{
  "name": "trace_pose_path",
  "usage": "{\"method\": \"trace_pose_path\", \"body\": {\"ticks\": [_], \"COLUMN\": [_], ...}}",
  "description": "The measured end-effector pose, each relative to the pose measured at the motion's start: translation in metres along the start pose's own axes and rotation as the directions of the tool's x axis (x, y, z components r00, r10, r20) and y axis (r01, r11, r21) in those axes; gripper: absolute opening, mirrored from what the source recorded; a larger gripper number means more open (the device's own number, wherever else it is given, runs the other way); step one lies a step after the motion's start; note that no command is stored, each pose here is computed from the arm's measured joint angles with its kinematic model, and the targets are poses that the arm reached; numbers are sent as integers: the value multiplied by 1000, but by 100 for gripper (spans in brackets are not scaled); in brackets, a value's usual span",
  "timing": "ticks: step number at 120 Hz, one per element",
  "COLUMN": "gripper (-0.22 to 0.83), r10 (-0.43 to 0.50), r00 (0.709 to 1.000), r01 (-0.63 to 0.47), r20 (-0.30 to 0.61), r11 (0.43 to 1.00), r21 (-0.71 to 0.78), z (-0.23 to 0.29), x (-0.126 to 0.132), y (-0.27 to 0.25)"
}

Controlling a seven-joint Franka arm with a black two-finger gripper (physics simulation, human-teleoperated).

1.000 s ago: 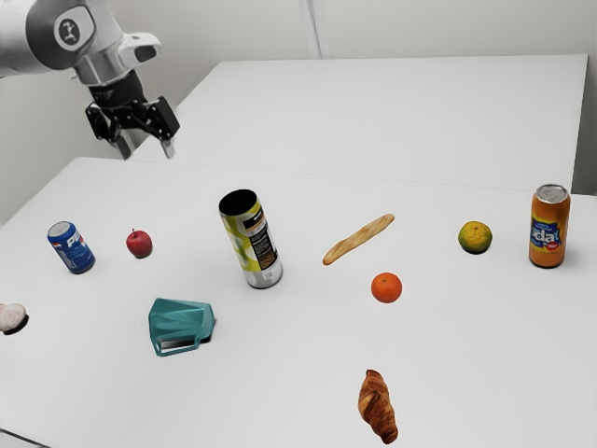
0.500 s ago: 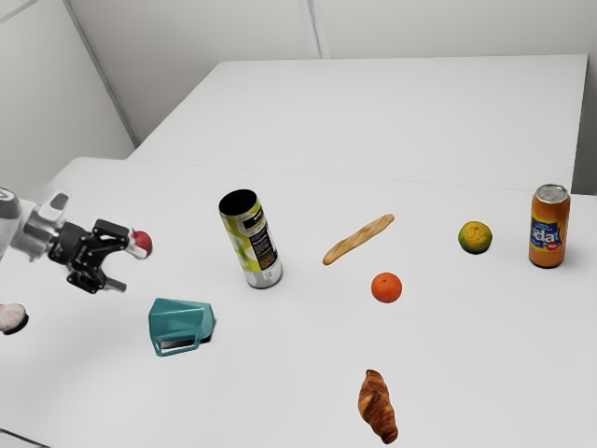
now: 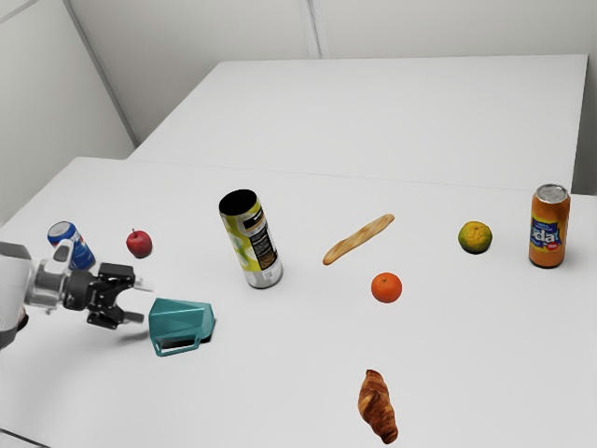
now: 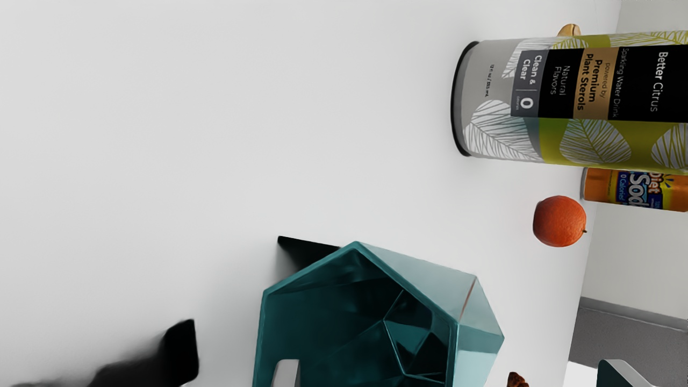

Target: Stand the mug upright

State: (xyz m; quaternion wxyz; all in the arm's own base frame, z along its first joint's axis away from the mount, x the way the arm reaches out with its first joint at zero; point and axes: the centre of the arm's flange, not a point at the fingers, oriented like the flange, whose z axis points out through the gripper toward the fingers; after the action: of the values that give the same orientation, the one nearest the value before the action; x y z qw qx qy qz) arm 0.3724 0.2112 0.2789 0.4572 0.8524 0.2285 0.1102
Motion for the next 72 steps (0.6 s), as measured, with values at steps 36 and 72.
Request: {"method": "trace_pose_path", "body": {"ticks": [36,72], "gripper": [62,37], "r10": [44,120], "r00": [998,993], "r01": [-47,-119], "r20": [-41,-3], "r11": [995,987], "r21": [-85,-104], "z": [39,71], "x": [-9,-19], "y": [6,16]}}
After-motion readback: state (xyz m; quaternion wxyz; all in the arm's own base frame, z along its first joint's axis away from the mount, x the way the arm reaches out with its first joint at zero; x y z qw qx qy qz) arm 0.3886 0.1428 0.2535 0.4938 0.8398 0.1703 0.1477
